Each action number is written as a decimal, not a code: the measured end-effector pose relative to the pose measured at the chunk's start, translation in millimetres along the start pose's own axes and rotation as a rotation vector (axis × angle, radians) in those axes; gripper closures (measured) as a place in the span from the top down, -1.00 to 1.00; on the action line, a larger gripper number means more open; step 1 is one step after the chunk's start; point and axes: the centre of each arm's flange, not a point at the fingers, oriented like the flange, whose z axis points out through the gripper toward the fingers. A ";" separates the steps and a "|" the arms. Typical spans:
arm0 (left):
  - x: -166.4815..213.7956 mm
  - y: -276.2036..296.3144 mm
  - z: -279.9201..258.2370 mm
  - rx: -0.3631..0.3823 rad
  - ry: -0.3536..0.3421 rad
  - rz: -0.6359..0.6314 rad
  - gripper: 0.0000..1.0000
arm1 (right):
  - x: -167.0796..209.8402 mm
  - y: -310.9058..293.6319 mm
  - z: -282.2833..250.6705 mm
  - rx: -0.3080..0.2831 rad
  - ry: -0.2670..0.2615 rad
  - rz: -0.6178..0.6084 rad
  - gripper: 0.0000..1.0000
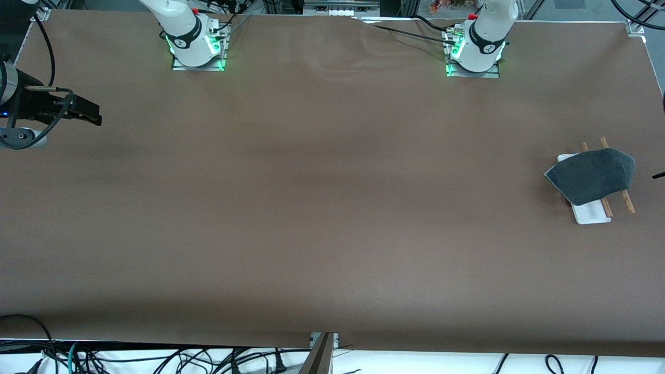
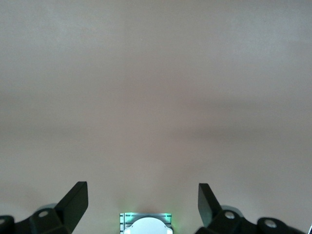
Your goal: Pass towel and hang on rack
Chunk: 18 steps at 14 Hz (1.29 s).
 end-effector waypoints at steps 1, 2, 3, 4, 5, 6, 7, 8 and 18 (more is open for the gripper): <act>30.0 16.5 -5.4 0.001 -0.018 -0.048 1.00 | 0.5 0.0 0.5 0.000 -0.001 0.000 1.00; 55.8 34.4 -9.9 0.001 -0.029 -0.099 1.00 | 0.7 0.1 0.9 0.000 -0.001 0.000 1.00; 76.7 52.6 -14.0 0.001 -0.036 -0.150 1.00 | 0.9 0.4 1.0 0.000 -0.001 0.001 1.00; 91.8 68.8 -18.3 0.002 -0.038 -0.197 1.00 | 0.9 0.6 1.0 0.000 -0.001 0.001 1.00; 102.8 83.9 -22.2 0.005 -0.048 -0.246 1.00 | 0.9 0.7 1.0 0.000 -0.001 0.001 1.00; 112.1 97.9 -26.0 0.014 -0.063 -0.297 1.00 | 0.9 0.6 1.0 0.000 -0.001 0.001 1.00; 122.8 111.0 -28.9 0.023 -0.077 -0.347 1.00 | 0.9 0.6 1.0 0.000 -0.001 0.001 1.00; 134.0 122.5 -30.7 0.031 -0.086 -0.397 1.00 | 0.9 0.6 1.0 0.000 -0.001 0.001 1.00; 201.3 197.7 -19.6 0.079 -0.156 -0.975 1.00 | 1.0 1.7 1.1 0.000 -0.001 0.003 1.00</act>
